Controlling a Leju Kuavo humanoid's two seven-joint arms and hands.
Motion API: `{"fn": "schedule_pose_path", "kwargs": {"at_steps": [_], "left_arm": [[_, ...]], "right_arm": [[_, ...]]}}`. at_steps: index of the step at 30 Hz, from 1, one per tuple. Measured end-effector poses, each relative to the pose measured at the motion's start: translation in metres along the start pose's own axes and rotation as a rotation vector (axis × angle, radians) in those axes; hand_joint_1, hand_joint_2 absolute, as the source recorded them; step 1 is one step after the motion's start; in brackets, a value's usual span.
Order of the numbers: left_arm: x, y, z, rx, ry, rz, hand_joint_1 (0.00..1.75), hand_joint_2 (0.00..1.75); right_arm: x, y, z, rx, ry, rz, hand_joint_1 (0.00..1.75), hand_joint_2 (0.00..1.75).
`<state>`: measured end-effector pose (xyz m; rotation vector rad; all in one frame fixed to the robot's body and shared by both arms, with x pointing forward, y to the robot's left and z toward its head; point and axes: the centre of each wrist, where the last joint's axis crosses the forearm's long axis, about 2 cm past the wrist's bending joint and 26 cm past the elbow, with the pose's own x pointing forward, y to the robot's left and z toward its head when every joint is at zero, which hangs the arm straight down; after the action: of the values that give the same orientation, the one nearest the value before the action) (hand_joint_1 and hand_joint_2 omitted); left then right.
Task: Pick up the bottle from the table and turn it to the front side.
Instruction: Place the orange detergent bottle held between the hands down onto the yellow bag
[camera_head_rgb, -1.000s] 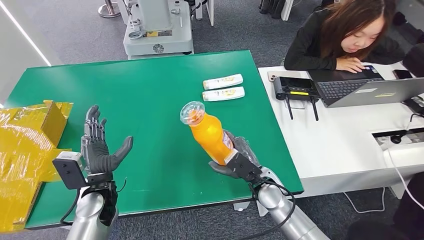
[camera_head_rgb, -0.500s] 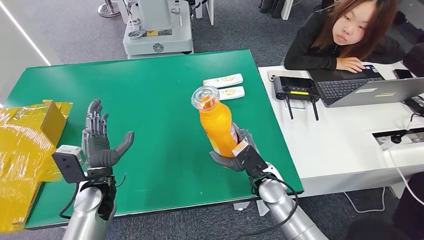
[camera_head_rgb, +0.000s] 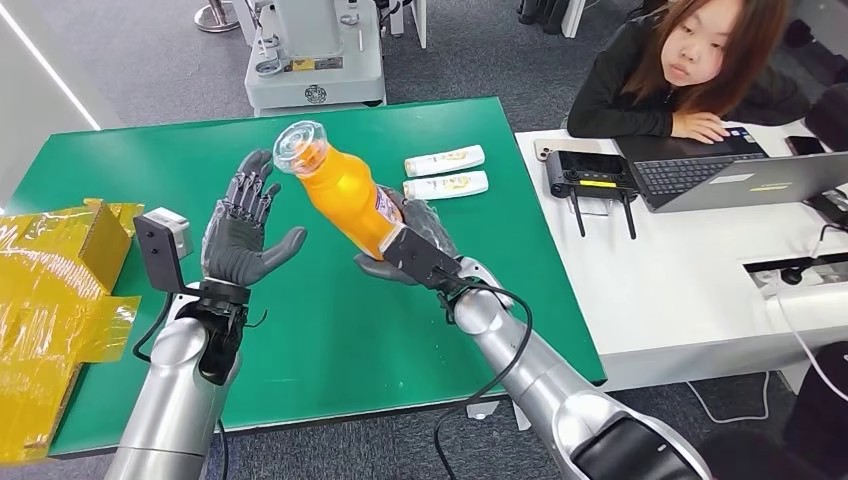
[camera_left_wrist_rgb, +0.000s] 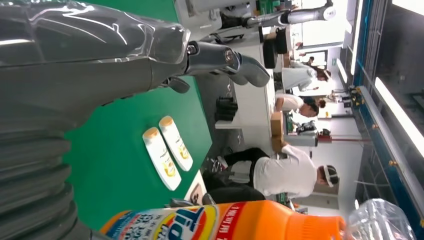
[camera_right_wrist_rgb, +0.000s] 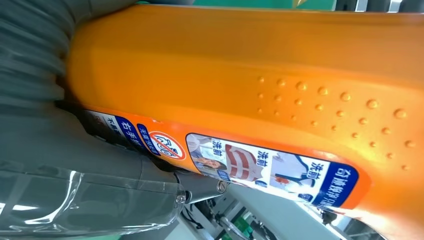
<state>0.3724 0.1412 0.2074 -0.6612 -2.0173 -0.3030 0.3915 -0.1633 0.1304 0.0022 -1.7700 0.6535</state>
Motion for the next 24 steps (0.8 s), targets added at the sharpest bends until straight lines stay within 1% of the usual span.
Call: {"fn": "schedule_pose_path", "kwargs": {"at_steps": [11,14,18,24], "left_arm": [[0.001,-0.001,-0.005,-0.007,0.008,0.01,0.0,1.75],[0.001,-0.001,-0.006,-0.008,0.012,0.01,0.0,1.75],[0.002,0.0,-0.007,-0.014,0.017,0.016,0.0,1.75],[0.002,0.002,-0.005,-0.049,0.038,0.086,0.0,1.75]], "right_arm": [[-0.001,0.014,-0.003,0.065,0.053,0.006,1.75,1.75],[-0.002,0.019,-0.003,0.117,0.094,0.044,1.75,1.75],[-0.006,0.032,0.002,0.173,0.133,0.085,1.75,1.75],[-0.012,0.037,0.007,0.198,0.16,0.101,1.75,1.75]]}}
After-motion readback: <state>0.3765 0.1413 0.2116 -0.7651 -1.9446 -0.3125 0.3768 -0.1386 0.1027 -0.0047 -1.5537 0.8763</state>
